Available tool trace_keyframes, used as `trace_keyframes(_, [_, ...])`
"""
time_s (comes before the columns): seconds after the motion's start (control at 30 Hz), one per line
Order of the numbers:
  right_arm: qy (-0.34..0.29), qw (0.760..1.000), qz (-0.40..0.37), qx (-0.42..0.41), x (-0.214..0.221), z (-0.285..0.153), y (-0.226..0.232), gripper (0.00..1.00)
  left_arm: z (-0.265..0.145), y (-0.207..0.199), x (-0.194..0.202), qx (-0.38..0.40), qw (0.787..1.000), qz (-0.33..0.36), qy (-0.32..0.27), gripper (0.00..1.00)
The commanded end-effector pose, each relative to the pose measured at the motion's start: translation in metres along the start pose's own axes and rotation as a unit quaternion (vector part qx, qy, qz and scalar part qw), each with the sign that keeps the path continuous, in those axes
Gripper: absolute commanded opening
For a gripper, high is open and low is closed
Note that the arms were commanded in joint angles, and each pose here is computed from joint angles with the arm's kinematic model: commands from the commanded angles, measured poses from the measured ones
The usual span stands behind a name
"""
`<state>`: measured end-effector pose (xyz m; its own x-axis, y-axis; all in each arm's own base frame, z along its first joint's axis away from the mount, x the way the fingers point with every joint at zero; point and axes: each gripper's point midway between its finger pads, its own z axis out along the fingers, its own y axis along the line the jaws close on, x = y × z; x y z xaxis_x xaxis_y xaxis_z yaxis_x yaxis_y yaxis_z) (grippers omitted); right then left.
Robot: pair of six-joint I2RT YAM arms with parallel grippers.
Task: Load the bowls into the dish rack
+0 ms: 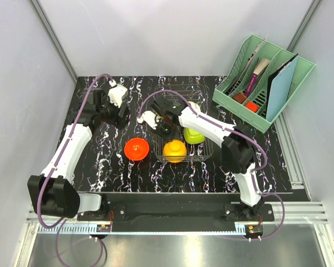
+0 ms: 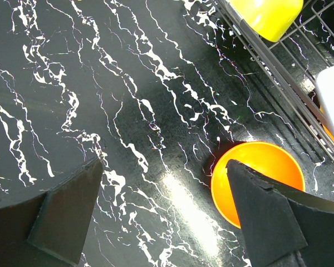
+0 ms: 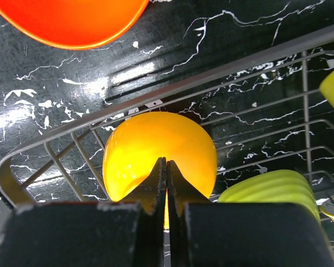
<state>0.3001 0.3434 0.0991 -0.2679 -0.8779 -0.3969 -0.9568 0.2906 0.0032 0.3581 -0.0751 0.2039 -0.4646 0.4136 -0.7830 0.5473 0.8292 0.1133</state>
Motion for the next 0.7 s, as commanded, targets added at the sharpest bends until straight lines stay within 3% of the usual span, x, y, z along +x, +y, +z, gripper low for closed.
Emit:
trace_keyframes(0.0, [-0.009,1.0,0.002,-0.009,-0.01,0.002,0.006,0.0,-0.005,0.001,-0.009,-0.002,1.0,0.008,-0.024,0.99])
trace_keyframes(0.67, [0.103,0.994,-0.043,0.009,0.056,-0.004,0.004,0.0,-0.007,0.001,-0.007,-0.005,1.0,0.014,-0.024,0.99])
